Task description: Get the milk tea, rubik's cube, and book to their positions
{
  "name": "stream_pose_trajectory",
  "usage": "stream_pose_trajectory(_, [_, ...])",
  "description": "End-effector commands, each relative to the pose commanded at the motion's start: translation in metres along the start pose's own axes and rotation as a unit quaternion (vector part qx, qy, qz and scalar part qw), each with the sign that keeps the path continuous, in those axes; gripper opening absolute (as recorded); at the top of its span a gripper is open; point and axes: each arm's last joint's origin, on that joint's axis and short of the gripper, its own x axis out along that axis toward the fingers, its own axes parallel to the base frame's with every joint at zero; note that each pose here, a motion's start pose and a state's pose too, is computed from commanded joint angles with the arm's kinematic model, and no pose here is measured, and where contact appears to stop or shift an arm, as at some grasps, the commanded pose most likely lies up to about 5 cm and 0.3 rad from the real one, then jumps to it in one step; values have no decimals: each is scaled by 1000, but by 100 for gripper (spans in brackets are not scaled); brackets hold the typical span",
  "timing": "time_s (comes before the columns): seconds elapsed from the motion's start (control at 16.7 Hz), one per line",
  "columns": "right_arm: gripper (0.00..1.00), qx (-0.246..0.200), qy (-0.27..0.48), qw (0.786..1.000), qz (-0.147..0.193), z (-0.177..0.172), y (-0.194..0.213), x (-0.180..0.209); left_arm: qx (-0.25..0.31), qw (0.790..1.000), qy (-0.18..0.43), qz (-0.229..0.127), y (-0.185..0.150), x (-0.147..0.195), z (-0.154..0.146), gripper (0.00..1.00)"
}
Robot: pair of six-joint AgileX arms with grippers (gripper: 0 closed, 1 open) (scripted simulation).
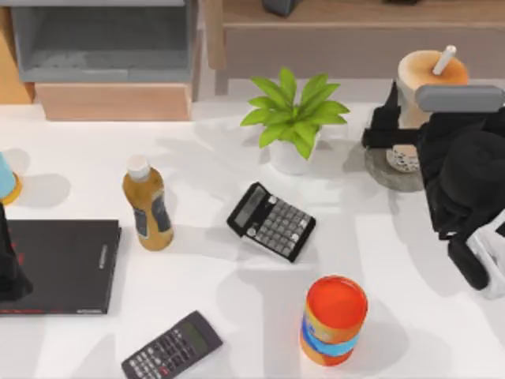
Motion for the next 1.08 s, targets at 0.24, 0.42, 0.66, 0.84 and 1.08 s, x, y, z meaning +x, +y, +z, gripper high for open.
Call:
stream_pose_trajectory(0.24, [100, 0, 0, 1000, 0, 0, 0, 0, 0, 1000, 0, 0, 0, 0, 0, 100])
stream_pose_trajectory(0.42, [100, 0, 0, 1000, 0, 0, 0, 0, 0, 1000, 0, 0, 0, 0, 0, 100])
stream_pose_trajectory(0.66, [100, 1, -3, 1000, -4, 2, -2, -7, 0, 1000, 0, 0, 0, 0, 0, 100])
stream_pose_trajectory(0.84, [100, 1, -2, 1000, -2, 1, -1, -24, 0, 1000, 0, 0, 0, 0, 0, 100])
stream_pose_trajectory(1.08, [100, 0, -1, 1000, 0, 1, 0, -30, 0, 1000, 0, 0, 0, 0, 0, 100])
